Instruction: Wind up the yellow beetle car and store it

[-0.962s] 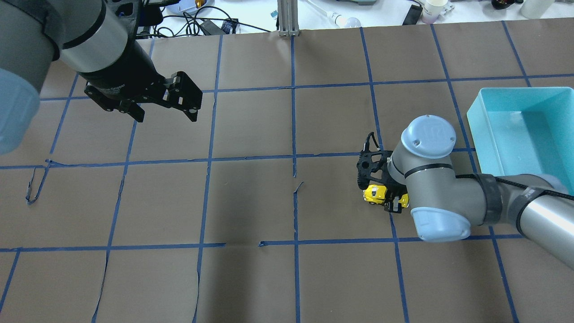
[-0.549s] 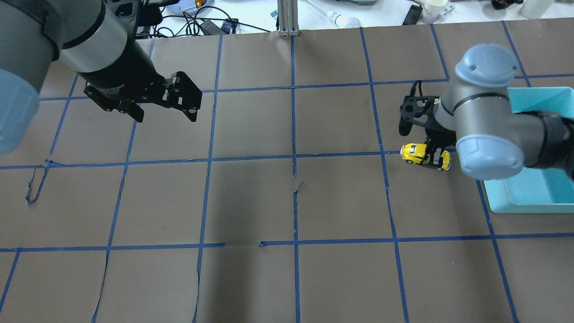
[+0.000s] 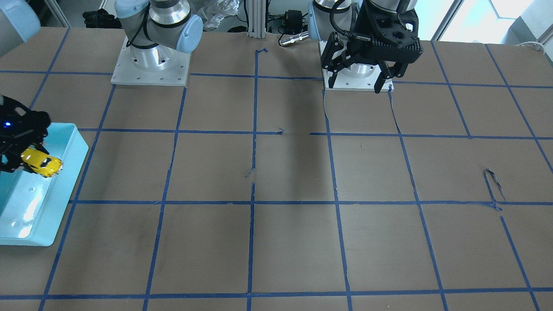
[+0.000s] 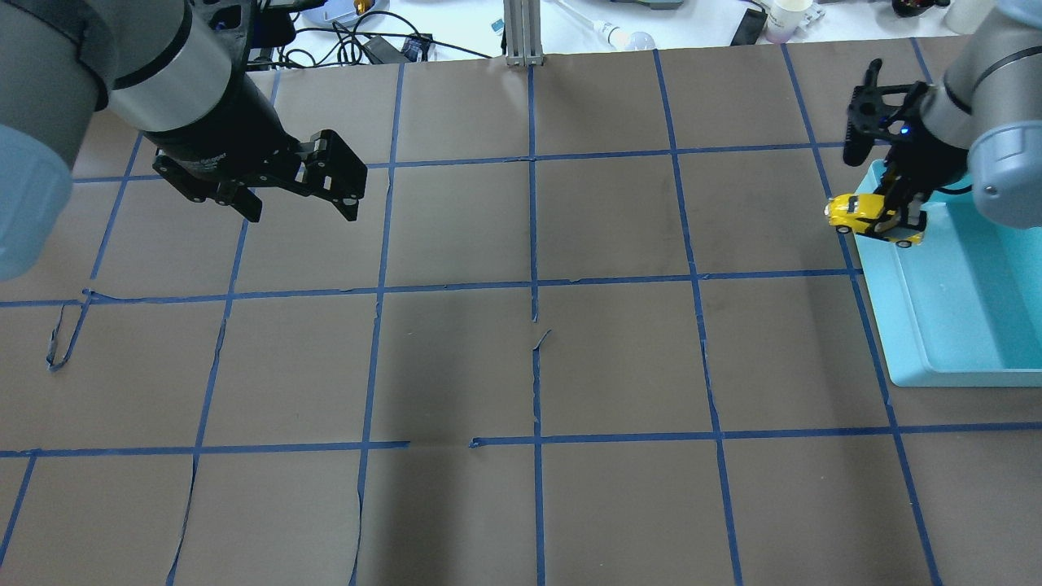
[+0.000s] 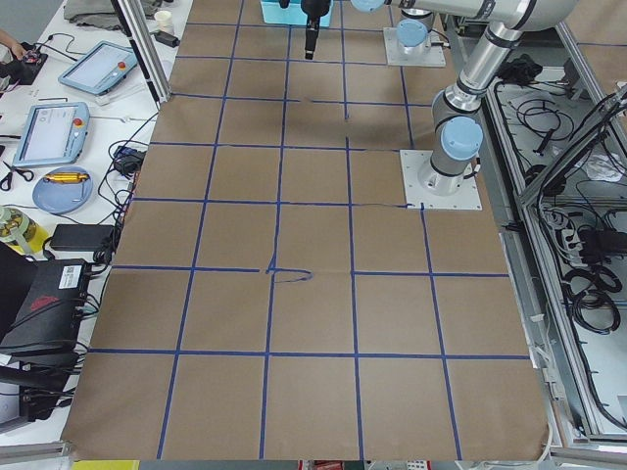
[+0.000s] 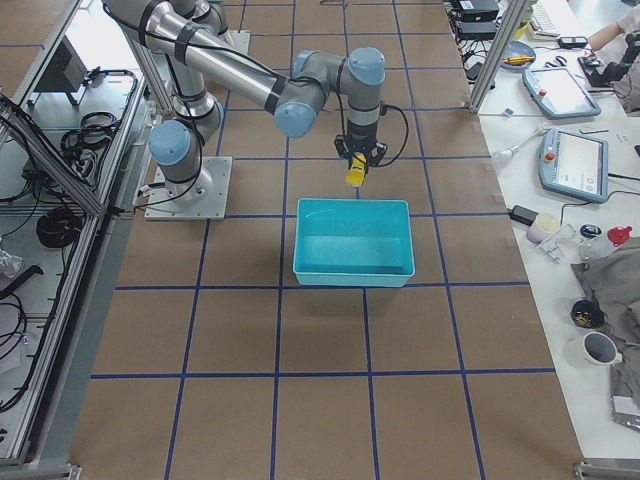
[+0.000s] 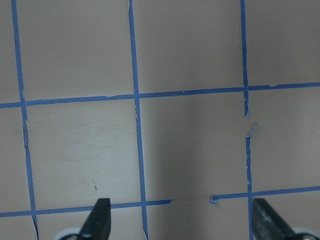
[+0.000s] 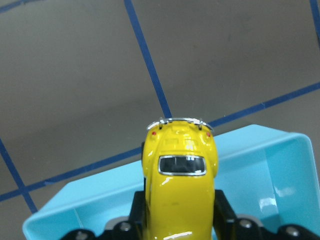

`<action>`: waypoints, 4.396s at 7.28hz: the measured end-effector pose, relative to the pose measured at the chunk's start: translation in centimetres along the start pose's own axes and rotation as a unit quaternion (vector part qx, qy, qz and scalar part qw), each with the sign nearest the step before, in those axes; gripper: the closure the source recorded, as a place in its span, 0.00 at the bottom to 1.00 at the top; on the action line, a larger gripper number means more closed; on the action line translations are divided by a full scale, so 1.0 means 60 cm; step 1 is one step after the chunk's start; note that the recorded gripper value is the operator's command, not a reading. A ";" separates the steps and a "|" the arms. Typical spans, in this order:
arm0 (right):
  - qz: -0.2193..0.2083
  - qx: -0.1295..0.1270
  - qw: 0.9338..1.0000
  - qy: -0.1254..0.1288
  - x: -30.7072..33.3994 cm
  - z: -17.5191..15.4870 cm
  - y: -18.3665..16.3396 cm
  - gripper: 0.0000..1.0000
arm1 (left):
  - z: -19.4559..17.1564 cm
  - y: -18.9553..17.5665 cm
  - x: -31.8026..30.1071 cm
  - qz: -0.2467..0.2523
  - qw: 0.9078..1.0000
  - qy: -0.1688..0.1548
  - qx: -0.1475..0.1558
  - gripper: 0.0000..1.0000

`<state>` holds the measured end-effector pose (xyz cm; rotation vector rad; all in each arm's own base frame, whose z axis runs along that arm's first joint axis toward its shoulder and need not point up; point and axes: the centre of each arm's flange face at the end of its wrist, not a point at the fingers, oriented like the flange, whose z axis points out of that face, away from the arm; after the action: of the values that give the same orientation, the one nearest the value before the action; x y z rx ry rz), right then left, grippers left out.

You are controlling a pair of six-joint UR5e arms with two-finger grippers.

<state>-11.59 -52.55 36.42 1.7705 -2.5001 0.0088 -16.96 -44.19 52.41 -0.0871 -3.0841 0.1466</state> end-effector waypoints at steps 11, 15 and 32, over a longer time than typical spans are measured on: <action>-0.094 0.012 0.995 -0.031 0.093 0.224 0.139 0.02 | 0.000 0.000 0.000 0.000 1.000 0.002 0.000 0.00; -0.043 -0.003 0.999 0.008 0.081 0.130 0.136 0.02 | 0.000 0.000 -0.001 -0.001 1.000 0.000 0.000 0.00; 0.615 0.004 0.787 -0.049 -0.150 -0.173 -0.213 0.00 | 0.000 0.000 -0.001 -0.001 1.000 -0.001 0.000 0.00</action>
<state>4.04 -47.82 45.66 -0.1489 -3.1644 0.0023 -16.88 -44.21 52.41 -0.0848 -3.0857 0.1468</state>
